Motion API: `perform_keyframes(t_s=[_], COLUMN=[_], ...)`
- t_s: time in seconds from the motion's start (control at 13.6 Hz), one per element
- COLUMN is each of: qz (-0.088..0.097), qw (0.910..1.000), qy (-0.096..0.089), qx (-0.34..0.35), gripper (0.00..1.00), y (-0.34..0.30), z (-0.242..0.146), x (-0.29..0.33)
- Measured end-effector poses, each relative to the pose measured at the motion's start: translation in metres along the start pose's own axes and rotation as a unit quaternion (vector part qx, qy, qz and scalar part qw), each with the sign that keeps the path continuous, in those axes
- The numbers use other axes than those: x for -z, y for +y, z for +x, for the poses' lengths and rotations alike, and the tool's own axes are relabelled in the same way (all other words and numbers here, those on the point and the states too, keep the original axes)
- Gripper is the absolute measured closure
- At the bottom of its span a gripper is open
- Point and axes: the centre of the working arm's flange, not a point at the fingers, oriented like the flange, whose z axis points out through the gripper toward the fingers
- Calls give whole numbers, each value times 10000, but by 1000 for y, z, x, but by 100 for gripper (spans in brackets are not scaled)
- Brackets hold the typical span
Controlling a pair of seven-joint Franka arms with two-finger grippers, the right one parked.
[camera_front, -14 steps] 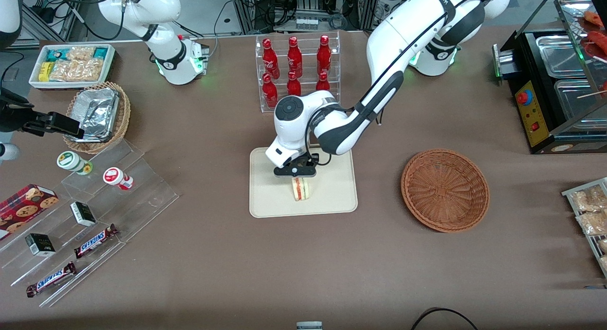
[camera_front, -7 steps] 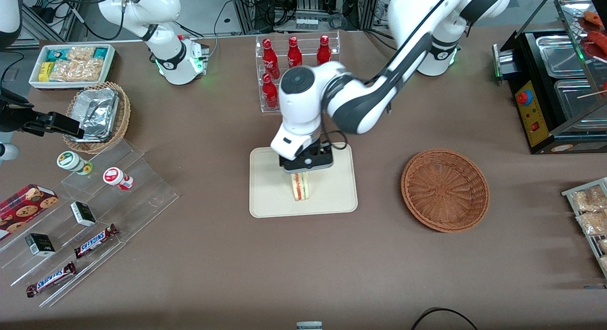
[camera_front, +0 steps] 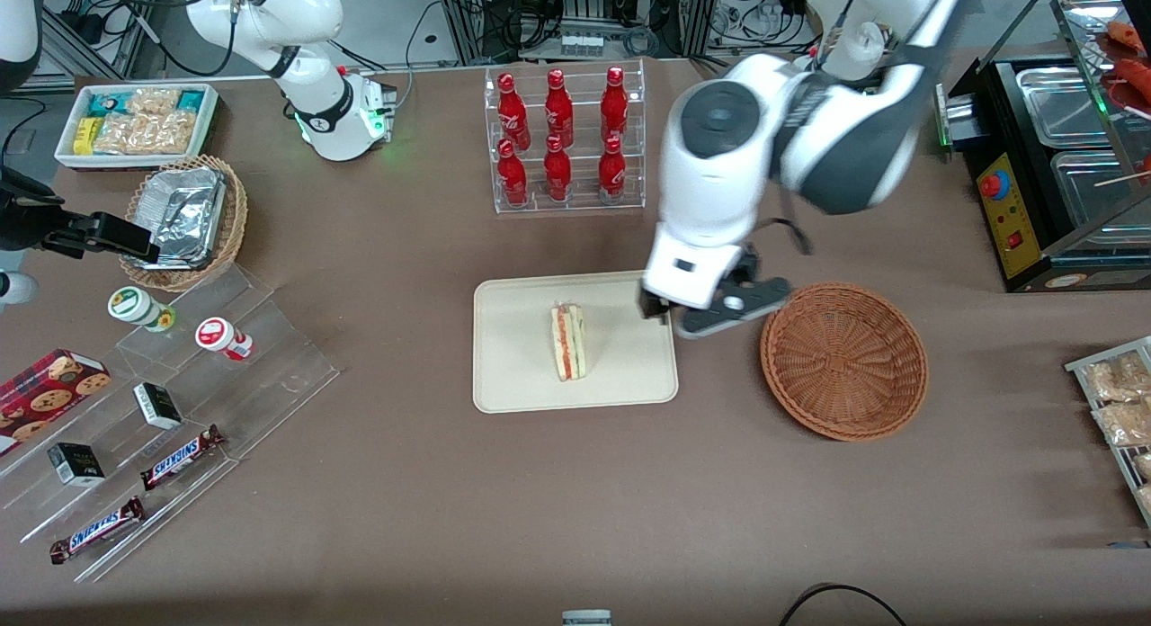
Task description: Place sandwich from basket to tray
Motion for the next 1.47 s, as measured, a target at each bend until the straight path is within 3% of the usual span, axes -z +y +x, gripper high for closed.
perform_keyframes(t_s=[0.29, 0.73, 1.03, 1.47], qz=[169, -38, -67, -129], qw=[9980, 9889, 9833, 9793], qy=[-289, -605, -608, -508], qx=[-527, -1354, -1713, -1953], gripper=[0, 0, 0, 0], y=[-85, -225, -293, -328], z=[44, 97, 104, 79], x=[26, 48, 57, 70])
